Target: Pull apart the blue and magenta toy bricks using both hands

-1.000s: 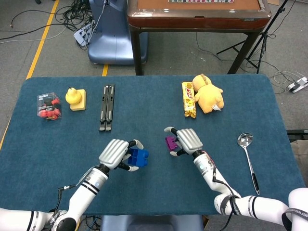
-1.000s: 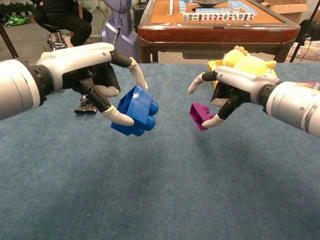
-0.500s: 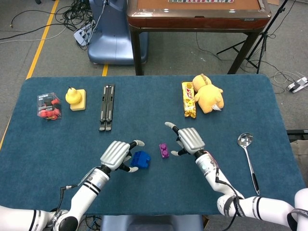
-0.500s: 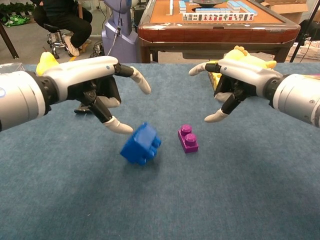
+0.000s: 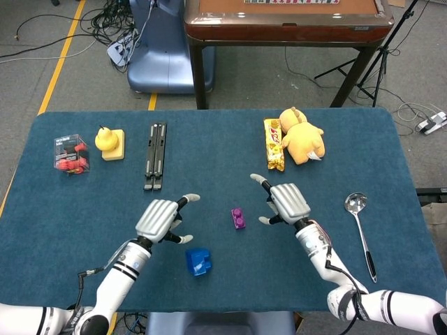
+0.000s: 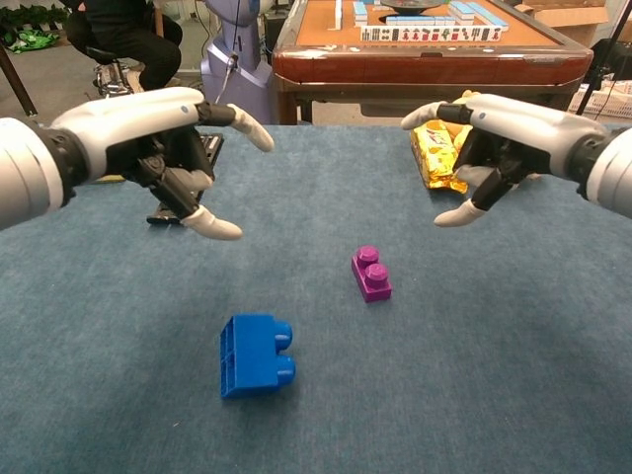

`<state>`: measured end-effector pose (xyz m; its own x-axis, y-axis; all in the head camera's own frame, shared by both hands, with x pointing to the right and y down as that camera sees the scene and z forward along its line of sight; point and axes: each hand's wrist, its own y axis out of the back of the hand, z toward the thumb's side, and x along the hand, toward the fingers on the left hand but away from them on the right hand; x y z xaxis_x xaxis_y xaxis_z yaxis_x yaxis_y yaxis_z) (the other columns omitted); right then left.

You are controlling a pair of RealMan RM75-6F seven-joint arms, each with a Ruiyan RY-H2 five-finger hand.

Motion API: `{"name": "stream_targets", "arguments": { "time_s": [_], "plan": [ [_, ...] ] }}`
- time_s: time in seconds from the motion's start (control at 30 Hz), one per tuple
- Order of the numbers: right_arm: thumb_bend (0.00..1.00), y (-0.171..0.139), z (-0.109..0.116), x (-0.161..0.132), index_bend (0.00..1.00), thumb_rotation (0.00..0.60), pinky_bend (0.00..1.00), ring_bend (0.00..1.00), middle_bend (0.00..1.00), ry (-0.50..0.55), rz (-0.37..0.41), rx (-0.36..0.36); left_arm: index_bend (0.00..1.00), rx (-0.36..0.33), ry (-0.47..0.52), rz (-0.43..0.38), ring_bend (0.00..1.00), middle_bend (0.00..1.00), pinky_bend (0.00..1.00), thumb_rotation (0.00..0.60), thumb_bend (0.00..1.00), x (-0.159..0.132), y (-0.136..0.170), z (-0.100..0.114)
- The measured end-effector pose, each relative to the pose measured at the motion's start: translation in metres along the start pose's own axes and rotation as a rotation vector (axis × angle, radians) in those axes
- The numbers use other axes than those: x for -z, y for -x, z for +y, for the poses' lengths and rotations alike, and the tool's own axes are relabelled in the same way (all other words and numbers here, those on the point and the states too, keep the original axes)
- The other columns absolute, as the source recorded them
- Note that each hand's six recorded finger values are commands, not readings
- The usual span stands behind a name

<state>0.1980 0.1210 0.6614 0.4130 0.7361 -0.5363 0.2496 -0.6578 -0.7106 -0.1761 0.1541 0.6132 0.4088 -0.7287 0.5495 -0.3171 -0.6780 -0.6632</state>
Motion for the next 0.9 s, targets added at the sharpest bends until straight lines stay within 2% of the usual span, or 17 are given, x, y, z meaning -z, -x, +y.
{"name": "stream_targets", "arguments": {
  "time_s": [0.07,0.13,0.23,0.37,0.5,0.63,0.9],
  "plan": [
    [0.00,-0.008,0.005,0.006,0.19,0.600,0.94,0.78,0.68,-0.020,-0.008,0.005,0.25,-0.022,-0.007,0.016,0.81,0.89,1.00,0.600,0.10,0.006,0.005,0.008],
    [0.00,-0.015,0.010,0.011,0.22,0.600,0.88,0.65,0.57,-0.039,-0.015,0.008,0.24,-0.041,-0.017,0.032,0.74,0.76,1.00,0.600,0.10,0.012,0.010,0.016],
    [0.00,-0.030,0.019,0.021,0.25,0.600,0.77,0.52,0.45,-0.067,-0.030,0.015,0.23,-0.076,-0.042,0.064,0.66,0.62,0.95,0.600,0.10,0.024,0.021,0.029],
    [0.00,-0.053,0.035,0.036,0.26,0.600,0.60,0.42,0.37,-0.101,-0.046,0.034,0.23,-0.126,-0.089,0.118,0.57,0.51,0.84,0.600,0.10,0.045,0.041,0.048],
    [0.00,-0.077,0.049,0.047,0.27,0.600,0.50,0.38,0.35,-0.123,-0.050,0.058,0.22,-0.147,-0.109,0.173,0.48,0.45,0.71,0.600,0.10,0.064,0.063,0.062],
    [0.00,-0.103,0.058,0.058,0.28,0.600,0.46,0.37,0.35,-0.137,-0.064,0.086,0.21,-0.156,-0.127,0.233,0.42,0.41,0.61,0.600,0.10,0.082,0.085,0.075],
    [0.00,-0.148,0.070,0.082,0.29,0.600,0.45,0.37,0.35,-0.128,-0.149,0.145,0.22,-0.213,-0.166,0.348,0.41,0.41,0.58,0.600,0.10,0.115,0.131,0.103]
  ]
}}
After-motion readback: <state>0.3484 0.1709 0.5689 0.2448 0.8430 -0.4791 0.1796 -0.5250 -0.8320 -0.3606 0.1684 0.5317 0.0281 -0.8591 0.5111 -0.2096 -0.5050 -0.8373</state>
